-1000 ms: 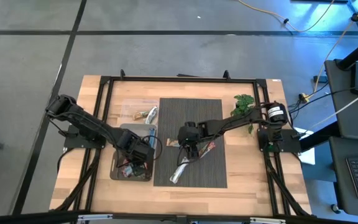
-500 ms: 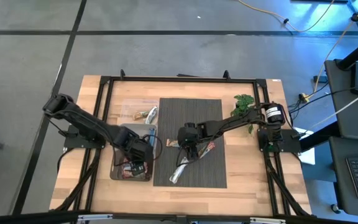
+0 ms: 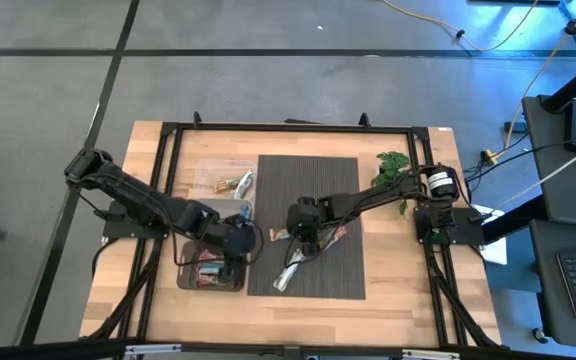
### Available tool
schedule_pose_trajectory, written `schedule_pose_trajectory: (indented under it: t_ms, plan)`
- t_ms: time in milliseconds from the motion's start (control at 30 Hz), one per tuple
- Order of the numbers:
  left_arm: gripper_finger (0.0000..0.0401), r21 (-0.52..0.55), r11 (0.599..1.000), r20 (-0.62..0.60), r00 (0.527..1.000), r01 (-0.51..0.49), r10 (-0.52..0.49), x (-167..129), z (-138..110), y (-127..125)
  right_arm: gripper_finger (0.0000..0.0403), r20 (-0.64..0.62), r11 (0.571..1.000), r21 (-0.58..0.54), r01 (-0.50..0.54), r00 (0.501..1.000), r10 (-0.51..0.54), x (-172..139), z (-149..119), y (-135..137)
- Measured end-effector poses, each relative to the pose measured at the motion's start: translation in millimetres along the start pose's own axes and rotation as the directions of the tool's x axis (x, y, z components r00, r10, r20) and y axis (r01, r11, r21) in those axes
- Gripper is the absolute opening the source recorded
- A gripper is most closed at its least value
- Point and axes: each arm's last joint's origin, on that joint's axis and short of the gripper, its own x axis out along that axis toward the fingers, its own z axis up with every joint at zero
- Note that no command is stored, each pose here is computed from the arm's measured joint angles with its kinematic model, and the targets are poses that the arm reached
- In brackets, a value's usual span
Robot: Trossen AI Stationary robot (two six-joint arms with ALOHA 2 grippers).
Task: Pick and place Granola Bars by type
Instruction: Put the yellow granola bar into the transparent bin
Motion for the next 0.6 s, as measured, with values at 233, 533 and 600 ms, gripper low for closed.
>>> schedule_pose_trajectory:
  t_ms: [233,533,600]
  plan:
    - [0.0166,0.191,0.974,0.156,0.983,-0.122,0.092,-2,9,-2,0.0106,0.028,0.999,-0.053,0.006,1.000,-0.004,-28,5,-1]
    - [0.0166,0.135,0.925,0.303,0.904,-0.355,0.303,4,8,7,0.0106,0.210,0.985,-0.094,0.143,0.970,-0.121,-100,19,-7]
    - [0.0164,0.128,0.914,0.310,0.891,-0.384,0.331,12,1,12,0.0104,0.224,0.976,-0.080,0.202,0.958,-0.179,-118,18,-10]
